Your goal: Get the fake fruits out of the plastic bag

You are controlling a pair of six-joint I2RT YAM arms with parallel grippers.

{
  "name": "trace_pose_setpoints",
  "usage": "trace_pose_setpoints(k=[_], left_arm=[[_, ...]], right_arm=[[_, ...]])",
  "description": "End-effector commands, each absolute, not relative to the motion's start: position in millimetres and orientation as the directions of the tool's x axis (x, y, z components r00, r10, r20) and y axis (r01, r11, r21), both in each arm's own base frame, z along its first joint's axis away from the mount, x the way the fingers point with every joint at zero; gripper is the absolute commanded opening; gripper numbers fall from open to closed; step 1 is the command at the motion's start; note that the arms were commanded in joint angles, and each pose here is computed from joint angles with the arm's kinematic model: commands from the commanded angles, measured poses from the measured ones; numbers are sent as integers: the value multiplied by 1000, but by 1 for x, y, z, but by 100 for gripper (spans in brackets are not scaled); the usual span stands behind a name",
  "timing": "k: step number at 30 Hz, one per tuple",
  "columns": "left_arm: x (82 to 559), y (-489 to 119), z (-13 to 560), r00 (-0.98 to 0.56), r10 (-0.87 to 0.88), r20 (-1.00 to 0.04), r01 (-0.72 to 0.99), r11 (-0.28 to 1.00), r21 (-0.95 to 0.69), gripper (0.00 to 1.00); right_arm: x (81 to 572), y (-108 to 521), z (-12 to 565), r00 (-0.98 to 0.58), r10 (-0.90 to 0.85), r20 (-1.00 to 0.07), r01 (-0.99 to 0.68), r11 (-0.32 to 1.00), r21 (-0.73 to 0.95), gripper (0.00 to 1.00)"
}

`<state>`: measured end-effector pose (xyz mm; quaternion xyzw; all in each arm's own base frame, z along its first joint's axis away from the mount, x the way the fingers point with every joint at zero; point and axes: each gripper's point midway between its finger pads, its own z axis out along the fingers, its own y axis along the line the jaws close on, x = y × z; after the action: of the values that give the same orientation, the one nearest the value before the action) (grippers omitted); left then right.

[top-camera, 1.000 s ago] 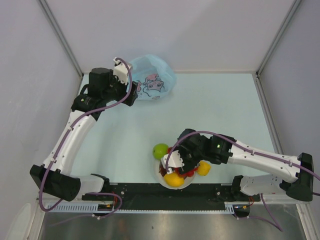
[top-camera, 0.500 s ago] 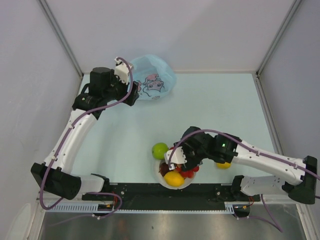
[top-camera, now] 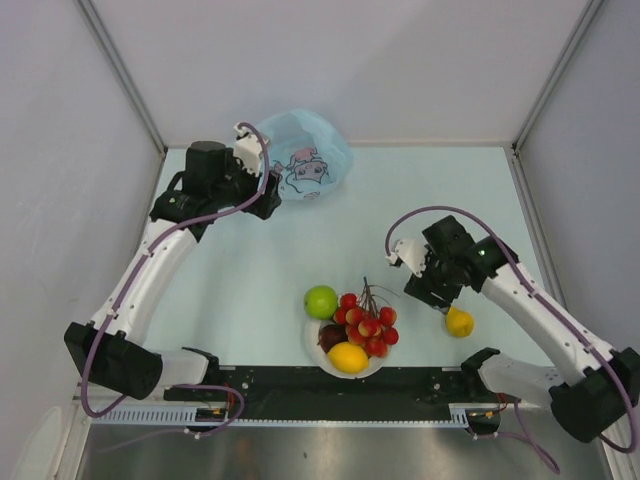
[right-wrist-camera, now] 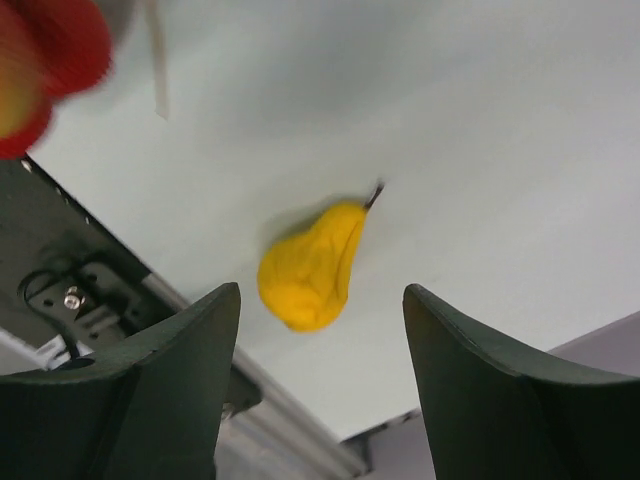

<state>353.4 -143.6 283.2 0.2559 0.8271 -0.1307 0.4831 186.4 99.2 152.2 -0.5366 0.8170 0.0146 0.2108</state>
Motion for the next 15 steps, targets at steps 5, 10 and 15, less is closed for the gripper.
trace_pose_setpoints(k=[5, 10, 15], left_arm=[[349, -147, 287, -396, 265, -879, 561, 828, -3, 87], [348, -147, 283, -404, 267, -875, 561, 828, -6, 88], [346, -145, 279, -410, 273, -870, 558, 830, -3, 88]], right_arm=[[136, 56, 97, -582, -809, -86, -812, 573, 110, 73], [132, 61, 84, -591, -805, -56, -800, 576, 167, 75], [144, 57, 68, -600, -800, -8, -792, 593, 148, 75]])
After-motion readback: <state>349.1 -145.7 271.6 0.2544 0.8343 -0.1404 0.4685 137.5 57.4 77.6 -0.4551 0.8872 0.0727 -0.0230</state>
